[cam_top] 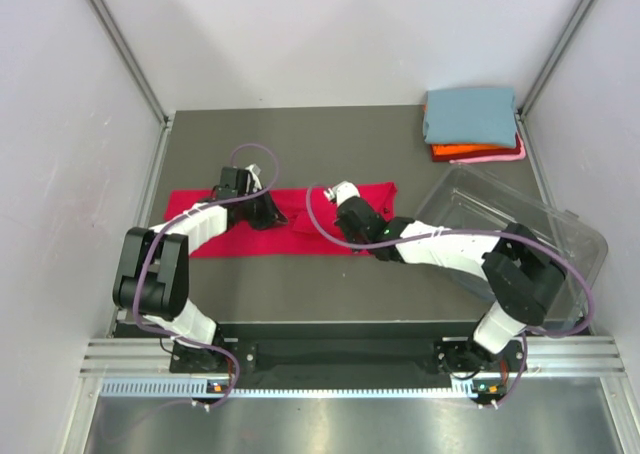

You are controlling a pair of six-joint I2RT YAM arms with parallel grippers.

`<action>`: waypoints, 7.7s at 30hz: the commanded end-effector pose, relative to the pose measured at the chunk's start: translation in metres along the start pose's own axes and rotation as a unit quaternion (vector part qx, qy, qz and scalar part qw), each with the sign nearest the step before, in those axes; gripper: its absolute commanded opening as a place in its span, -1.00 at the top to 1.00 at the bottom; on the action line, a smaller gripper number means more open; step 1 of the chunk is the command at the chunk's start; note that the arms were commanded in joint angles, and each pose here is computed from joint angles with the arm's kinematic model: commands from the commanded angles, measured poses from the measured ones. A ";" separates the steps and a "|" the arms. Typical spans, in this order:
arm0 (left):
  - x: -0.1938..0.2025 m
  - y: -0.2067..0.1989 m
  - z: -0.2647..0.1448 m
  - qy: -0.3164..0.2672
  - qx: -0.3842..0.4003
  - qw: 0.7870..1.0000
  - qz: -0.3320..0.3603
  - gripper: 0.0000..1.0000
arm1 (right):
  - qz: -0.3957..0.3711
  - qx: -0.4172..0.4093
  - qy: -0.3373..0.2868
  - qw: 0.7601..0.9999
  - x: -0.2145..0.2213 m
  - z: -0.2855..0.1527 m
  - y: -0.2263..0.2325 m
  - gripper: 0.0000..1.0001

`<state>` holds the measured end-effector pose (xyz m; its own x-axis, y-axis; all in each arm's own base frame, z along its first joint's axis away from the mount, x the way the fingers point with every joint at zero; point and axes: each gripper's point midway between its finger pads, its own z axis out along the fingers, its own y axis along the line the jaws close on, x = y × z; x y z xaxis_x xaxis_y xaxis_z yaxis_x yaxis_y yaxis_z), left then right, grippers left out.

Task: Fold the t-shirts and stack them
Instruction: Fold the tshirt

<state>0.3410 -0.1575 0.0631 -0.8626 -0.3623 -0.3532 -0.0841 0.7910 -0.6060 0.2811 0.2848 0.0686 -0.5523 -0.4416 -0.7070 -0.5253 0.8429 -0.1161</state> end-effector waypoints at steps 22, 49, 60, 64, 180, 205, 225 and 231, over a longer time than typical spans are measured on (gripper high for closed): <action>0.006 -0.042 -0.007 -0.002 0.032 0.998 0.046 0.56 | 0.070 -0.022 -0.013 0.997 -0.050 0.027 -0.057 1.00; 0.026 -0.030 0.024 -0.046 -0.027 0.998 0.032 0.93 | 0.093 -0.027 -0.007 0.995 -0.053 0.033 -0.071 1.00; 0.019 -0.063 0.034 -0.047 0.048 0.998 0.007 0.95 | 0.104 -0.032 -0.002 0.994 -0.049 0.034 -0.075 1.00; 0.013 -0.072 0.034 -0.051 0.059 0.997 0.010 0.95 | 0.107 -0.038 -0.002 0.994 -0.049 0.035 -0.075 1.00; -0.122 0.160 0.017 -0.086 -0.244 0.957 -0.132 0.64 | 0.438 0.054 0.029 0.897 -0.026 0.109 -0.191 1.00; -0.161 0.196 -0.020 -0.136 -0.265 0.939 -0.173 0.66 | 0.428 0.043 0.023 0.903 -0.045 0.149 -0.200 0.99; -0.178 0.094 -0.093 -0.234 -0.113 0.958 -0.124 0.57 | 0.430 0.000 -0.024 0.902 -0.112 0.225 -0.218 0.97; -0.128 0.059 -0.074 -0.150 -0.039 0.983 -0.102 0.58 | 0.453 -0.002 -0.070 0.889 -0.135 0.242 -0.250 0.97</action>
<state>0.4154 0.0049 0.0985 -0.5887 -0.6892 -0.4223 -0.4274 0.7089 -0.5611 0.6264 0.2392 0.0369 -0.6896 0.4106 -0.5965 0.0227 0.8356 0.5488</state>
